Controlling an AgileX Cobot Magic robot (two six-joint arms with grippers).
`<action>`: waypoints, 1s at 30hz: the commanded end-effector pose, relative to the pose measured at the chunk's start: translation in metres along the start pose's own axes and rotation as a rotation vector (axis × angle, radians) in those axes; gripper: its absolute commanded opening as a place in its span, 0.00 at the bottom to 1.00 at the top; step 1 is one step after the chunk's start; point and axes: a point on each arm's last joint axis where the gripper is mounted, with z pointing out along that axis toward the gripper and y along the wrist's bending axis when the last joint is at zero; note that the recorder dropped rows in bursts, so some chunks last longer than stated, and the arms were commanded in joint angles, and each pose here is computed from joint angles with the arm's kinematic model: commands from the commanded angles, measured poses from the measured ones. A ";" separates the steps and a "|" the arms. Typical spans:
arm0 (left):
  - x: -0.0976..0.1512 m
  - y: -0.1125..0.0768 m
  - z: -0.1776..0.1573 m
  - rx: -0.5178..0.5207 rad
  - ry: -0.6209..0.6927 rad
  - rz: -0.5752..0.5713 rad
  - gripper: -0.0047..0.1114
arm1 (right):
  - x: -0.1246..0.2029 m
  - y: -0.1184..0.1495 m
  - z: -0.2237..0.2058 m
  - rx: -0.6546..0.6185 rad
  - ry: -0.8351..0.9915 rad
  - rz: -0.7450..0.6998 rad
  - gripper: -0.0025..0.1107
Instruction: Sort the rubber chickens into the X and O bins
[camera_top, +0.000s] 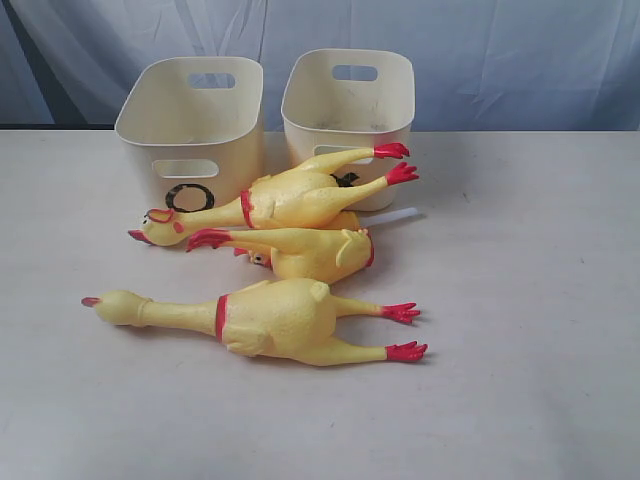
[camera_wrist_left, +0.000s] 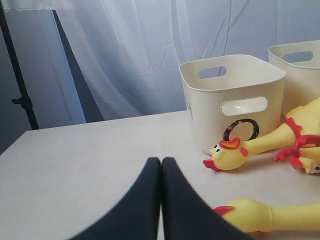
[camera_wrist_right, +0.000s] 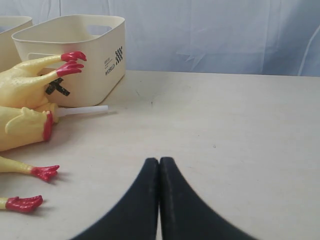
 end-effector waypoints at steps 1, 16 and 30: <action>0.000 0.000 0.000 0.005 -0.015 -0.010 0.04 | -0.001 0.000 0.000 0.002 -0.014 0.000 0.01; -0.012 0.001 -0.001 0.004 -0.150 -0.211 0.04 | -0.001 0.000 0.000 0.002 -0.014 0.000 0.01; -0.028 0.003 -0.005 0.044 -0.193 -0.620 0.04 | -0.001 0.000 0.000 0.002 -0.014 0.000 0.01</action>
